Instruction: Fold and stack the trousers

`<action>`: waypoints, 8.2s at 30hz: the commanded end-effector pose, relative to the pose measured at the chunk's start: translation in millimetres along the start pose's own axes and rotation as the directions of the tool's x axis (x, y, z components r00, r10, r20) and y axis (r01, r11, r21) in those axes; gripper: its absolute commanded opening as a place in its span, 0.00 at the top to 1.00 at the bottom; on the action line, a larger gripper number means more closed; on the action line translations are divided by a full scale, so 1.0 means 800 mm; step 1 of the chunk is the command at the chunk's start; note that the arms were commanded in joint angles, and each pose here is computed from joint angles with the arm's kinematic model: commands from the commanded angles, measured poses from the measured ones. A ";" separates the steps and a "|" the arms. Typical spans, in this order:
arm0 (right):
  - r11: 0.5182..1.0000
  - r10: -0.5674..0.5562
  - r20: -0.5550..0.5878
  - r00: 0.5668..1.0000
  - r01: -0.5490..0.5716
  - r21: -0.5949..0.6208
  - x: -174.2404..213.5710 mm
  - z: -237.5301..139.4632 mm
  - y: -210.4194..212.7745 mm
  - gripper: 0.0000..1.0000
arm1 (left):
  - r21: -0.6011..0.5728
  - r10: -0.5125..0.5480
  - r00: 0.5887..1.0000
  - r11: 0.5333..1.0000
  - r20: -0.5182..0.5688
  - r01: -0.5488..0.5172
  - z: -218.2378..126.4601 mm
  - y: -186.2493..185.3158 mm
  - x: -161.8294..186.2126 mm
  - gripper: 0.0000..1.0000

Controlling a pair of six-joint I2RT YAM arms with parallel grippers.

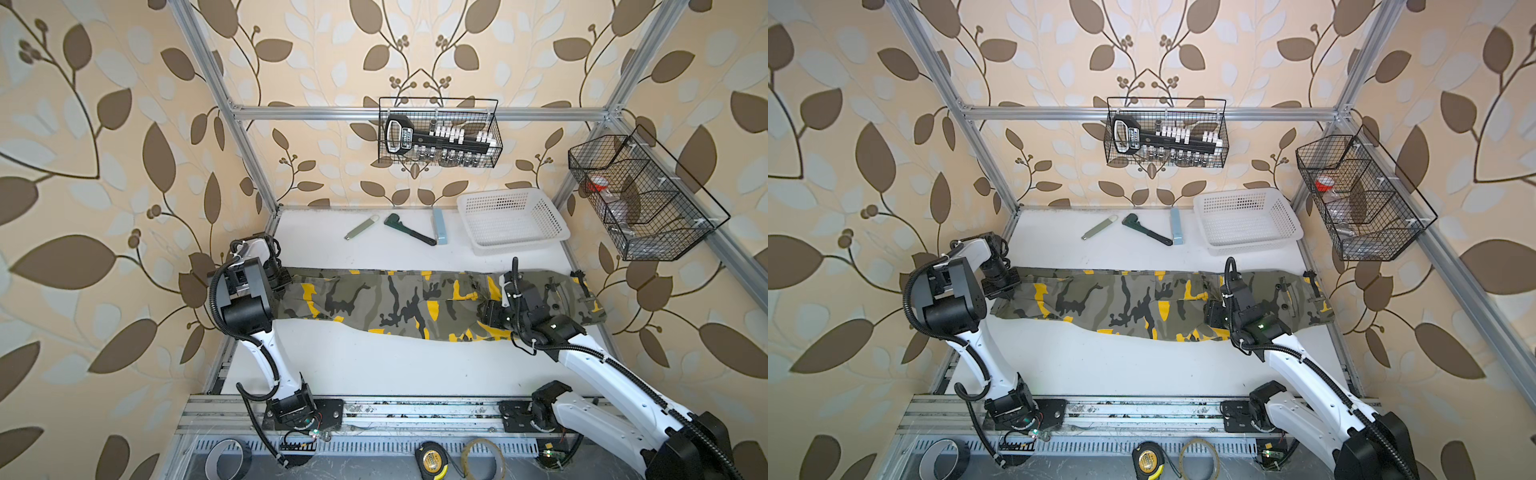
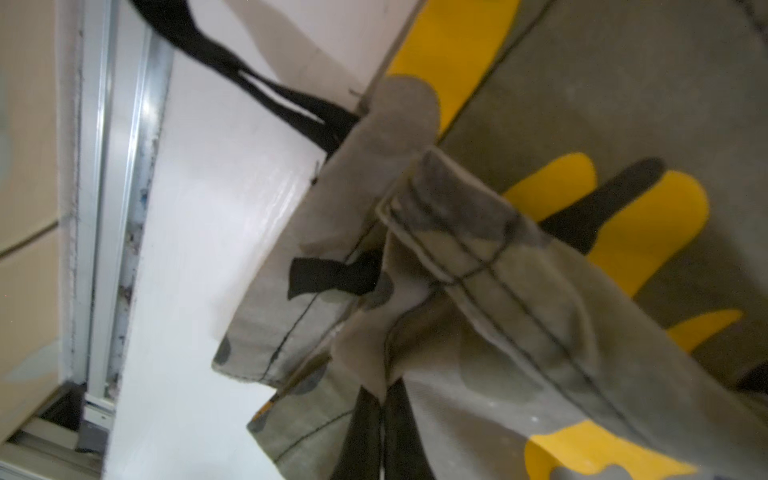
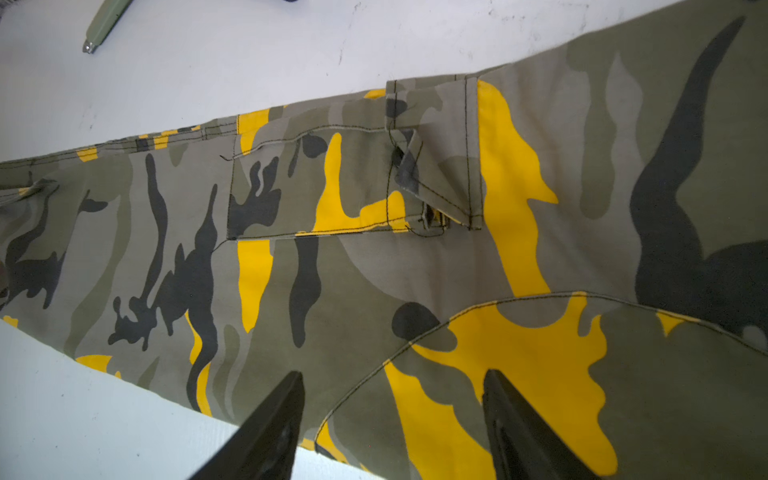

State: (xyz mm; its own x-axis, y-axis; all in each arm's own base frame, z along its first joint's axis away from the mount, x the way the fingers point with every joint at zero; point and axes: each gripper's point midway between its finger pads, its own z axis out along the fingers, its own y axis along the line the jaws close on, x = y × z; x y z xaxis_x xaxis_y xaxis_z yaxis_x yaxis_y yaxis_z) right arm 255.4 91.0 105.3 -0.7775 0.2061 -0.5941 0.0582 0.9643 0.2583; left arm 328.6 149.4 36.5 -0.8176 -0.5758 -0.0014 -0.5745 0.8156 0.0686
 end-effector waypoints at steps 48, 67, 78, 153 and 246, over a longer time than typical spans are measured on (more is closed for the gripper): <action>0.994 -0.056 -0.061 0.997 0.050 -0.100 0.005 0.039 0.020 0.22 | -0.026 0.077 0.996 0.997 0.039 -0.076 -0.050 -0.034 -0.028 0.23; 0.995 -0.015 -0.263 0.965 0.041 0.093 0.002 0.143 -0.031 0.22 | 0.014 0.098 0.986 0.995 0.134 -0.100 -0.035 0.009 -0.070 0.15; 0.996 -0.023 -0.227 0.974 0.042 0.079 -0.017 0.103 -0.050 0.21 | -0.069 0.146 0.987 0.988 0.066 -0.142 0.002 0.021 -0.090 0.19; 0.988 0.157 -0.142 0.977 -0.153 0.038 -0.032 0.052 -0.054 0.22 | 0.467 0.065 0.989 0.876 0.135 -0.121 -0.248 -0.198 0.114 1.00; 0.966 -0.007 -0.070 0.997 -0.011 -0.256 -0.051 0.006 0.041 0.28 | 0.237 0.629 0.722 0.684 0.288 -0.690 -0.240 -0.417 0.323 0.47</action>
State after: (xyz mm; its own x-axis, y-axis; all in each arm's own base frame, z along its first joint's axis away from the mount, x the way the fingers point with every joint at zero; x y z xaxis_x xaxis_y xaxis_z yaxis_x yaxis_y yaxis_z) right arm 288.9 89.4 123.1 -0.8210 0.2328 -0.5213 -0.0114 0.9062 0.4227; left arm 324.4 -329.2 213.1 -0.9567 0.0956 -0.2749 0.1812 0.9348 -0.3055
